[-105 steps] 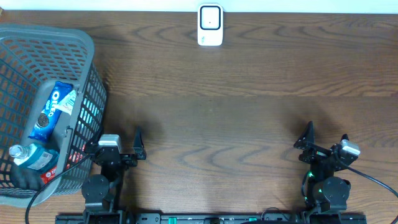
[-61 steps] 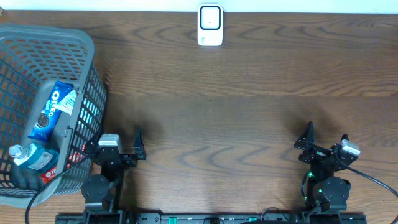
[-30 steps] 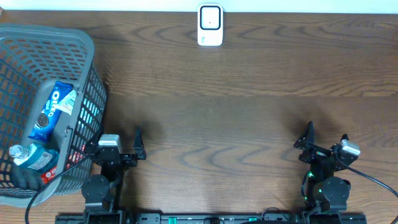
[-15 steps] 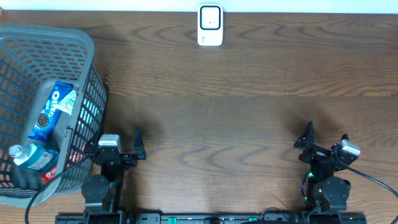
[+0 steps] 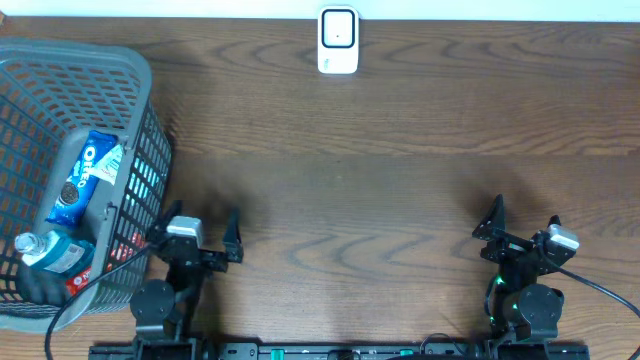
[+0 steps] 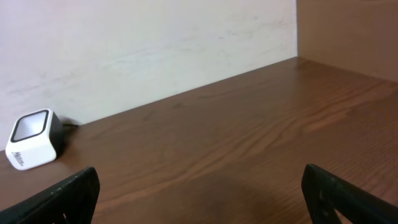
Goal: Scan the item barcode
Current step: 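Reach the left gripper into the basket and grasp the teal bottle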
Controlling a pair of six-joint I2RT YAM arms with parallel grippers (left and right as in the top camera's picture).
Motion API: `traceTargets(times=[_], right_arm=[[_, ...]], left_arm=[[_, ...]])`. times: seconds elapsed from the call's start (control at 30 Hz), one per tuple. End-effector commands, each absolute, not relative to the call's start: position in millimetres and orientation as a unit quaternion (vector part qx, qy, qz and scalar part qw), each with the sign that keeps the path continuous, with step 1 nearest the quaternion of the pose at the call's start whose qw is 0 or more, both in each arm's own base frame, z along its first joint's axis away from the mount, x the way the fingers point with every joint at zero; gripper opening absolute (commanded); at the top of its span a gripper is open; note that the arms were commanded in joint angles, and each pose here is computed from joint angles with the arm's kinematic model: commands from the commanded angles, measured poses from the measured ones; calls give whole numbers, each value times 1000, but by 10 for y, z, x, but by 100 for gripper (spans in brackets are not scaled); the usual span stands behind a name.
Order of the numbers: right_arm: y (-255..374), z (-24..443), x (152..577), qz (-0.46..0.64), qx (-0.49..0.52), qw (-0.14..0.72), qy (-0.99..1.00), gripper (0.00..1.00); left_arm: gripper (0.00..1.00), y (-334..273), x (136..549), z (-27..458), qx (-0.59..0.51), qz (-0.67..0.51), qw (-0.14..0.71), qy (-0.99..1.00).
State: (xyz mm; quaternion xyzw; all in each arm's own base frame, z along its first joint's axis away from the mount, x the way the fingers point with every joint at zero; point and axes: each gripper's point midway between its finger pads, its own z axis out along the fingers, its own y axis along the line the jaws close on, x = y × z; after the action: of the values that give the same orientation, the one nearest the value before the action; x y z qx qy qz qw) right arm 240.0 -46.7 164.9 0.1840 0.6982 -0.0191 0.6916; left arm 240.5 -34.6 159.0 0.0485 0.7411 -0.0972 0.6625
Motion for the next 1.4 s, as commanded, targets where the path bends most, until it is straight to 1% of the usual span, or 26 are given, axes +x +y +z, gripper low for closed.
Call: traceTargets(times=[0.0,0.13,0.3,0.43,0.5,0.57,0.67,0.77,0.87,0.93,1.03,1.07,1.13,1.2,1.27,1.37], right_arm=[[-432,1640,2405,-18,174,691,701,99],[-432,1640,2405,-18,174,691,701,99],[-432,1640,2405,-18,174,691,701,99],[-432,1640,2405,-18,174,691,701,99],[-432,1640,2405,-18,174,691,701,99],[-432,1640,2405,-18,174,691,701,99],[-432,1640,2405,-18,174,691,701,99],[-432,1640,2405,-18,174,691,701,99],[-432,1640,2405,-18,174,691,701,99],[-432,1640,2405,-18,174,691,701,99],[-432,1640,2405,-18,174,691,701,99],[-432,1640,2405,-18,174,691,701,99],[-432,1640,2405,-18,174,691,701,99],[-432,1640,2405,-18,174,691,701,99],[-432,1640,2405,-18,174,691,701,99],[-432,1640,2405,-18,174,691,701,99]], left_arm=[[100,-628,2314,1865,103,-162,660,726],[100,-760,2304,2137,128,-195,644,729],[100,-771,2444,2615,110,-214,621,746],[100,-722,2622,3199,57,-239,613,751],[100,-602,2707,3501,6,-231,605,762],[100,-514,2715,3709,-17,-211,588,781],[100,-490,2687,3893,-24,-200,563,802],[100,-521,2671,3830,-25,-208,536,818],[100,-595,2662,3958,-7,-226,547,806],[100,-514,2654,4100,-30,-216,562,798],[100,-119,2576,4442,-128,-160,593,779],[100,72,2527,4504,-178,-132,597,771],[100,589,2332,4576,-330,-63,590,734],[100,935,2095,4594,-437,-11,571,695],[100,1105,1961,4554,-498,14,549,671],[100,1261,1910,4342,-574,24,504,645]])
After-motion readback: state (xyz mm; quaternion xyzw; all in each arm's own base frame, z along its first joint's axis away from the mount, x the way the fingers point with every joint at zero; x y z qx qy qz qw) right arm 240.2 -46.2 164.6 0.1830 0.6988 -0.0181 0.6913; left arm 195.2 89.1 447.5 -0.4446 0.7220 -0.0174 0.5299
